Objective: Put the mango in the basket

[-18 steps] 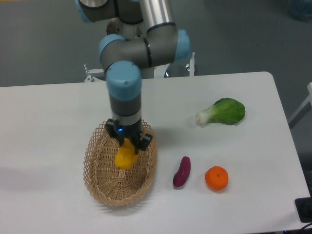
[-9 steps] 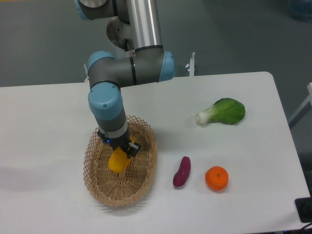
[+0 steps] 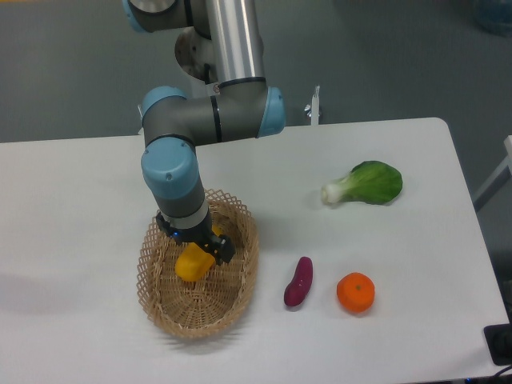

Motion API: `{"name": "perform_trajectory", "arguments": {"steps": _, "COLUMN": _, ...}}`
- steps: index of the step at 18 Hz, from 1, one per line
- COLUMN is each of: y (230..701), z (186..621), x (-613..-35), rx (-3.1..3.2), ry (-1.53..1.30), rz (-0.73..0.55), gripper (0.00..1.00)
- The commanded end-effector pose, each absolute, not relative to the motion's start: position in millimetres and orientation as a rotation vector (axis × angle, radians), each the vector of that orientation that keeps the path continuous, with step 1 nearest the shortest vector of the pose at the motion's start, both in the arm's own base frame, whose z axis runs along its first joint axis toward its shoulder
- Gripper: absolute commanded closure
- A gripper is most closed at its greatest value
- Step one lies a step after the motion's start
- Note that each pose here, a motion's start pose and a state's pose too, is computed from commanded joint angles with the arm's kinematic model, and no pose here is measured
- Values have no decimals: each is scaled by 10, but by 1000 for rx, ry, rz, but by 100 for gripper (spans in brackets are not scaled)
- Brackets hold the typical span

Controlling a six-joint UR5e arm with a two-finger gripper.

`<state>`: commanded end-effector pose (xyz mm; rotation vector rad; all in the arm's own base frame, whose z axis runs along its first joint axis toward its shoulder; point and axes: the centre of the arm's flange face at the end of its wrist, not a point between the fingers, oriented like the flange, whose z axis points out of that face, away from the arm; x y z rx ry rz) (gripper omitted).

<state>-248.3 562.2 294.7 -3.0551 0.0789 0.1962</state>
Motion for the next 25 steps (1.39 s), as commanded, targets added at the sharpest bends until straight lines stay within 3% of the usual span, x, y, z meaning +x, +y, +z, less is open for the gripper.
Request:
{"name": "perform_trajectory", "arguments": {"steps": 3, "y": 5379, "z": 3487, "x": -3064, "rx": -2989, "ry": -52, "rz": 278, "gripper": 0}}
{"name": "perform_trajectory", "arguments": {"steps": 8, "y": 4879, "z": 3894, "x": -3942, "rx": -3019, "ry": -3, "rz": 309, "gripper": 0}}
{"name": "perform_trajectory", "arguments": {"steps": 18, "y": 3359, "z": 3979, "x": -5187, "rx": -3121, "ry": 243, "rz": 269, "gripper": 0}}
{"name": "perform_trajectory", "arguments": {"steps": 25, "y": 2993, "z": 3988, "x": -5384, "rx": -3126, "ry": 312, "rz": 257, "gripper": 0}}
